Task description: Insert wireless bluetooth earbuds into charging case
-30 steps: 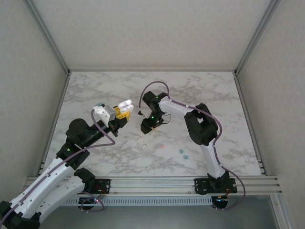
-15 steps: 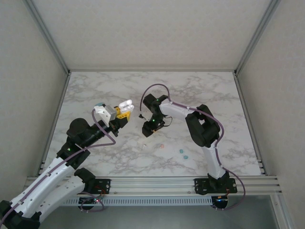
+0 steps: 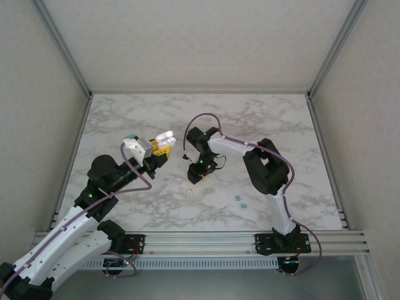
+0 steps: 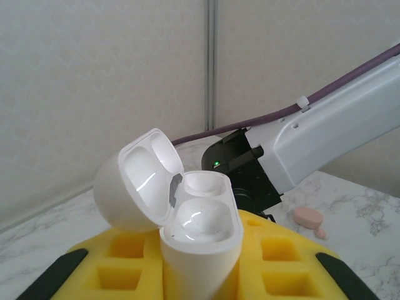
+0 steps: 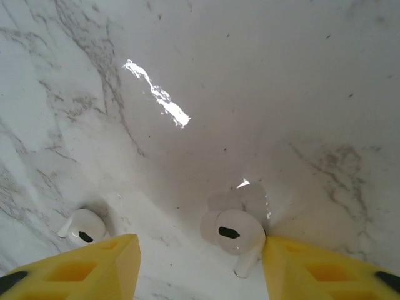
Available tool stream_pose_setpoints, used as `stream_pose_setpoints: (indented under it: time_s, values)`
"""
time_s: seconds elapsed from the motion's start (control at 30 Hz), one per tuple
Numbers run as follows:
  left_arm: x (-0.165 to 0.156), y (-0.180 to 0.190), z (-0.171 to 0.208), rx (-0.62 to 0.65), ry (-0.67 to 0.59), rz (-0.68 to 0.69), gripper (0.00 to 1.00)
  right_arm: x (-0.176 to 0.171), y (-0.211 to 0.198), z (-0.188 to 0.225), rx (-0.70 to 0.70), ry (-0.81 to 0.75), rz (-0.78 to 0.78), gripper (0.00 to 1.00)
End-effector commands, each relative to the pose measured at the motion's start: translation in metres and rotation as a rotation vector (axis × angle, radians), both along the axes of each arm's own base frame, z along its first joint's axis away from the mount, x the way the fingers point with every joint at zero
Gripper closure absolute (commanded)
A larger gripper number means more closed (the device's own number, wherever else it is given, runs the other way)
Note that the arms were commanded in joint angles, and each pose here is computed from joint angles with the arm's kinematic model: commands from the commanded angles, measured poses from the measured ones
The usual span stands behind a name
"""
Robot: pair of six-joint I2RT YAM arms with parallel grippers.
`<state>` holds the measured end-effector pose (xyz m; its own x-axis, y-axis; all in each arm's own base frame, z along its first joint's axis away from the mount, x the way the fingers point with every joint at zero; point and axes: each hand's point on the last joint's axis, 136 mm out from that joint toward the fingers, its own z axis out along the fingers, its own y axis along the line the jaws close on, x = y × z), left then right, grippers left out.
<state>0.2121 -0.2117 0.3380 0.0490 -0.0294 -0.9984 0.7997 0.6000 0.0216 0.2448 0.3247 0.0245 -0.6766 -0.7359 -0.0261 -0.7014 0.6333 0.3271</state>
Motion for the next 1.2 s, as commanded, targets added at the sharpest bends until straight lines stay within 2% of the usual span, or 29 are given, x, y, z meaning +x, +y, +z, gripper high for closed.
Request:
stream_pose_setpoints:
  time_s: [0.0,0.33,1.17]
  values:
    - [0.000,0.004,0.008,-0.005,-0.035,0.014,0.86,-0.004,-0.006,0.016,-0.029,-0.030,-0.019,0.46]
    - [0.000,0.005,0.009,-0.008,-0.038,0.022,0.86,0.019,-0.006,0.021,-0.111,-0.187,-0.035,0.50]
    - [-0.001,0.008,0.010,-0.010,-0.047,0.032,0.85,0.007,0.007,-0.004,-0.183,-0.151,0.010,0.54]
